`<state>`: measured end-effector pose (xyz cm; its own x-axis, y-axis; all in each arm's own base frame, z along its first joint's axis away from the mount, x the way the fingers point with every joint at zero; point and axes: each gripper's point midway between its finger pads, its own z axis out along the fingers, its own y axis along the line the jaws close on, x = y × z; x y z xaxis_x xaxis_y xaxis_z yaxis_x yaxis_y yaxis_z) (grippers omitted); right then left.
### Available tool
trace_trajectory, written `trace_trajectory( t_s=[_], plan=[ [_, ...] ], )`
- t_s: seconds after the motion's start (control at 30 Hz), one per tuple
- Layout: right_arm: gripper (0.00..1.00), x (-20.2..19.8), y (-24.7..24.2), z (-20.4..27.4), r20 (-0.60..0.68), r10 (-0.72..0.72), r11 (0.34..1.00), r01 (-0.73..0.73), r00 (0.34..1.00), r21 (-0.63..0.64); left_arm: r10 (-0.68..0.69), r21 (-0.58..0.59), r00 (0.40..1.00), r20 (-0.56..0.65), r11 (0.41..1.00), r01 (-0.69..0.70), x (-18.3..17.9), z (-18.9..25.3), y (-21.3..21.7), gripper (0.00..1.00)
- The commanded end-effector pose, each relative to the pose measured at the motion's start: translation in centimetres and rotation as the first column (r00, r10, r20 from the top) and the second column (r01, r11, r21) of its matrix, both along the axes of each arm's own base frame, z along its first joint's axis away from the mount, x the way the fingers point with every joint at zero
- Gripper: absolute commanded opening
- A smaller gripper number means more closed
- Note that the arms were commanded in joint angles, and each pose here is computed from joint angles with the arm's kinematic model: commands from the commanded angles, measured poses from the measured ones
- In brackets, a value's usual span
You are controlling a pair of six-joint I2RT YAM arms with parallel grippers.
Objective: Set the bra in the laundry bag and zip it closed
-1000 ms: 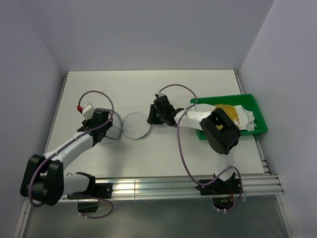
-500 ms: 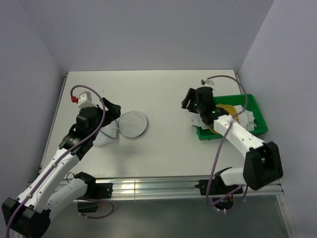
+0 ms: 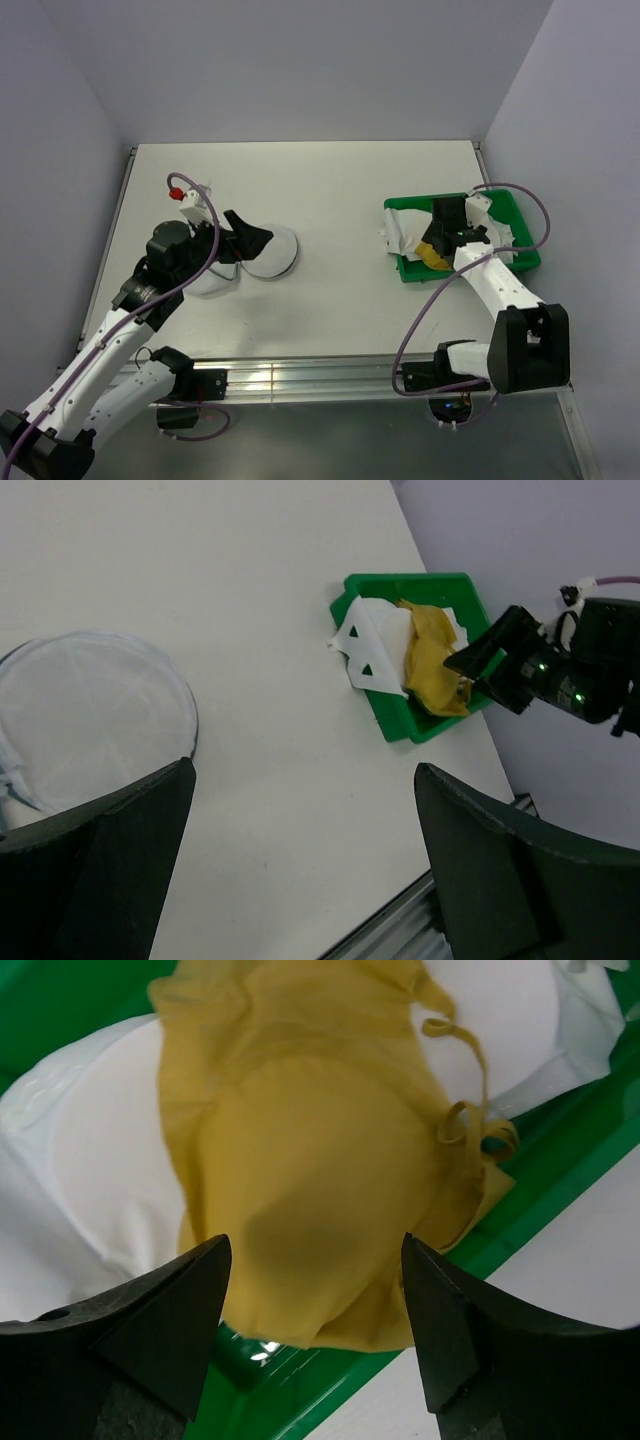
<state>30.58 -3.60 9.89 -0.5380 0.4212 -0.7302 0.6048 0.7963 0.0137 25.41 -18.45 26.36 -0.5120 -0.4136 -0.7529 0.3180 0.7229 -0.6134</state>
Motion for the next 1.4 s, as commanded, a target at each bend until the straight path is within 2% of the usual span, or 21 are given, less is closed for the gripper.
trace_trajectory(
  t_s=[0.0,0.1,0.2,0.23,0.27,0.3,0.33,0.47,0.5,0.6,0.67,0.7,0.8,0.9,0.97,1.0,1.1,1.13,1.23,1.37],
  plan=[
    [0.76,-0.5,-2.1,-0.4,-0.025,-0.081,0.996,0.08,0.996,-0.045,-0.087,-0.057,0.993,0.078,0.994,0.092,-1.5,1.9,-1.3,0.98],
    [0.69,0.3,-1.9,-1.8,-0.055,-0.074,0.997,0.074,0.996,-0.008,-0.094,-0.075,0.992,0.08,0.992,0.1,-1.9,1.8,-1.4,0.98],
    [0.54,1.3,-1.3,-2.5,-0.031,-0.058,0.997,0.06,0.998,0.043,-0.093,-0.084,0.992,0.085,0.991,0.1,-2.0,1.8,-1.3,0.98],
    [0.33,1.8,-1.2,-2.4,-0.007,-0.055,0.997,0.056,0.998,0.057,-0.092,-0.081,0.993,0.079,0.992,0.098,-2.0,1.6,-1.3,0.97],
    [0.2,1.9,-1.3,-2.2,0.002,-0.06,0.996,0.06,0.998,0.06,-0.09,-0.081,0.993,0.079,0.992,0.097,-2.0,1.5,-1.3,0.97],
    [0.0,2.1,-1.6,-1.4,0.043,-0.075,0.996,0.072,0.996,0.05,-0.086,-0.08,0.993,0.077,0.993,0.092,-1.9,1.5,-1.2,0.97],
    [0.0,2.0,-1.7,-0.8,0.064,-0.081,0.996,0.078,0.995,0.045,-0.083,-0.077,0.994,0.075,0.993,0.089,-1.8,1.5,-1.2,0.97],
    [0.0,1.8,-1.7,4.8,0.241,-0.068,0.998,0.067,0.968,0.014,-0.081,-0.07,0.995,0.06,0.994,0.085,-1.5,0.9,-1.3,0.97],
    [0.0,1.9,-1.0,7.5,0.314,-0.035,0.999,0.035,0.949,0.006,-0.082,-0.071,0.995,0.055,0.994,0.086,-1.4,0.8,-1.4,0.96],
    [0.0,2.7,1.0,12.9,0.421,0.053,0.998,-0.055,0.906,-0.007,-0.089,-0.068,0.995,0.037,0.993,0.091,-1.1,0.4,-1.7,0.96],
    [0.0,3.3,3.6,15.2,0.435,0.15,0.988,-0.146,0.888,-0.042,-0.089,-0.066,0.996,0.024,0.994,0.09,-0.9,0.0,-1.9,0.96],
    [0.0,4.2,4.7,17.7,0.464,0.18,0.983,-0.173,0.867,-0.059,-0.083,-0.062,0.996,0.023,0.994,0.084,-0.8,0.0,-1.8,0.96],
    [0.0,6.2,10.0,20.7,0.49,0.325,0.939,-0.337,0.809,-0.067,-0.06,-0.05,0.998,0.015,0.997,0.061,-0.4,-0.2,-1.5,0.96],
    [0.0,8.4,15.8,20.8,0.505,0.446,0.868,-0.494,0.739,-0.043,-0.045,-0.05,0.999,0.004,0.998,0.045,-0.1,-0.7,-1.5,0.96],
    [0.0,10.3,19.3,18.2,0.459,0.517,0.815,-0.58,0.723,-0.004,-0.043,-0.048,0.999,-0.015,0.998,0.042,0.1,-1.3,-1.6,0.96],
    [0.21,11.0,20.2,17.2,0.438,0.534,0.801,-0.598,0.723,0.011,-0.04,-0.051,0.999,-0.024,0.998,0.039,0.2,-1.5,-1.6,0.96],
    [0.68,13.1,21.2,13.1,0.315,0.545,0.808,-0.587,0.777,0.051,-0.034,-0.043,0.998,-0.049,0.999,0.032,0.7,-2.3,-1.8,0.96],
    [0.76,13.3,21.3,12.6,0.306,0.546,0.808,-0.586,0.78,0.053,-0.022,-0.044,0.999,-0.047,0.999,0.019,1.0,-2.2,-1.8,0.96],
    [0.77,12.9,21.0,12.3,0.331,0.533,0.814,-0.579,0.778,0.051,0.014,-0.031,0.999,-0.048,0.999,-0.016,2.3,-2.1,-1.7,0.95],
    [0.75,10.2,20.5,11.3,0.352,0.535,0.8,-0.594,0.768,0.079,0.07,0.018,0.994,-0.086,0.997,-0.068,5.1,-3.5,-2.2,0.92]
  ],
)
